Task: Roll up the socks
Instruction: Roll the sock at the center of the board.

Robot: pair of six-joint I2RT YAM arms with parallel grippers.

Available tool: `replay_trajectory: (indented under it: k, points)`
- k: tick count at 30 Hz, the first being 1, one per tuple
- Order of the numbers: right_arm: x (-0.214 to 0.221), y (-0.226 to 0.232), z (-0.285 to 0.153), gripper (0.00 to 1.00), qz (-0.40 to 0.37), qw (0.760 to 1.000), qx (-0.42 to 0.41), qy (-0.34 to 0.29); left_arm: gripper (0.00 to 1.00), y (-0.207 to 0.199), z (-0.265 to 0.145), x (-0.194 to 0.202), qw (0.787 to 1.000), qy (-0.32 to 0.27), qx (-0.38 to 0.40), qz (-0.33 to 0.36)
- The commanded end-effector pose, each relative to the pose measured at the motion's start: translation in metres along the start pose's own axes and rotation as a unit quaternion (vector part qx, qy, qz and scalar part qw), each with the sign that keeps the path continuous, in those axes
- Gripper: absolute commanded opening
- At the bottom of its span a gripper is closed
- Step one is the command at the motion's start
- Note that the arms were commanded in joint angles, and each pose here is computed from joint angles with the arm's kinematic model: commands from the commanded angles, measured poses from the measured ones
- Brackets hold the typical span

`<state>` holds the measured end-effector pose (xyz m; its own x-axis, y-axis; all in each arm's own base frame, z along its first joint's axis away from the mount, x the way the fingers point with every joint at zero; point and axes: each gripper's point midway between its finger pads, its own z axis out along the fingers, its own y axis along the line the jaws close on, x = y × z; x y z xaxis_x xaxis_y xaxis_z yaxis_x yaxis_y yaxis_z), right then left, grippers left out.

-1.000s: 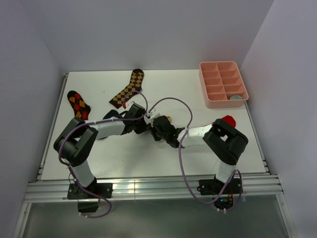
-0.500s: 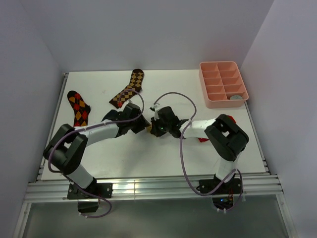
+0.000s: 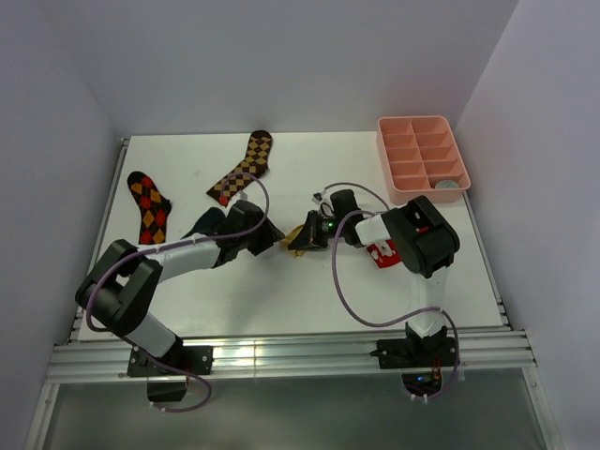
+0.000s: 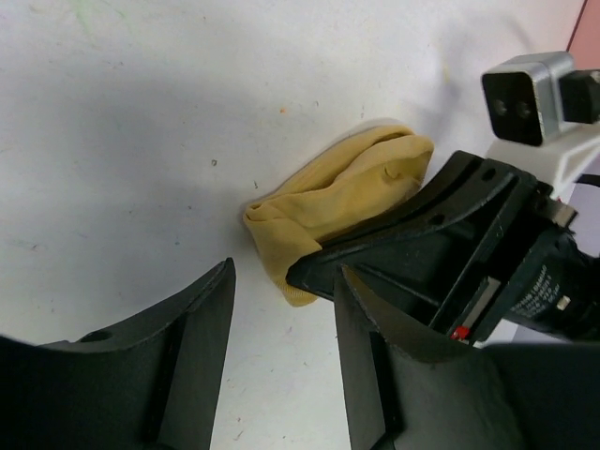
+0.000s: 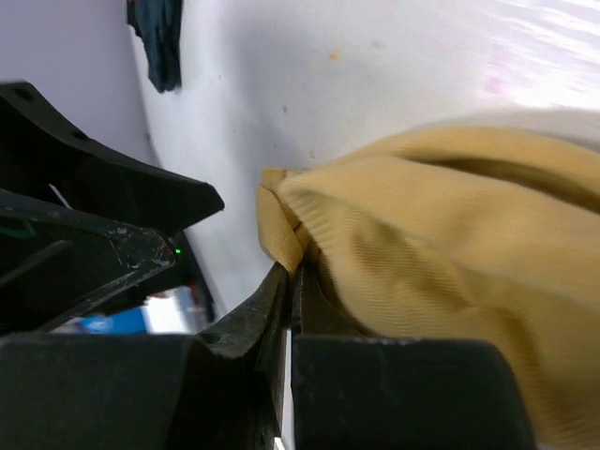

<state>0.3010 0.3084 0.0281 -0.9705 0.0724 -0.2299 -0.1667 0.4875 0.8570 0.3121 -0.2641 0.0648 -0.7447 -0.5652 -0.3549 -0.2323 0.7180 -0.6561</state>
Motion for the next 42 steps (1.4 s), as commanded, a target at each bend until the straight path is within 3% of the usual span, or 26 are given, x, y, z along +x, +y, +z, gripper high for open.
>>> replay_trajectory:
  k: [1,17,19,24,28,32,35,42]
  points:
    - [-0.005,0.015,-0.005,0.01,0.055,0.997,-0.051,0.012,0.51,-0.017,0.005,-0.001,0.999,0.002,0.033,-0.007]
    - [0.005,-0.022,-0.002,0.01,0.092,0.996,0.006,0.014,0.44,-0.005,0.039,0.010,1.000,0.011,-0.003,-0.002]
    - [0.003,-0.022,-0.004,0.02,0.086,0.996,0.015,0.011,0.40,-0.005,0.041,0.011,1.000,0.016,-0.003,-0.002]
    - [0.000,-0.027,-0.008,0.07,0.061,0.997,0.044,-0.002,0.18,0.000,0.048,0.020,1.000,0.026,-0.013,0.004]
    - [-0.009,-0.016,-0.016,0.17,0.006,0.998,0.059,-0.024,0.00,0.000,0.049,0.023,0.999,0.032,-0.016,0.011]
    - [-0.016,0.002,-0.033,0.27,-0.110,0.988,0.099,-0.053,0.00,-0.002,0.045,0.017,0.999,0.026,-0.022,0.024]
    - [-0.018,0.003,-0.041,0.41,-0.186,0.967,0.157,-0.077,0.00,-0.002,0.039,0.012,0.999,0.017,-0.031,0.035]
    - [-0.016,0.041,-0.050,0.42,-0.341,0.907,0.198,-0.146,0.00,-0.006,0.032,0.008,0.997,0.022,-0.046,0.053]
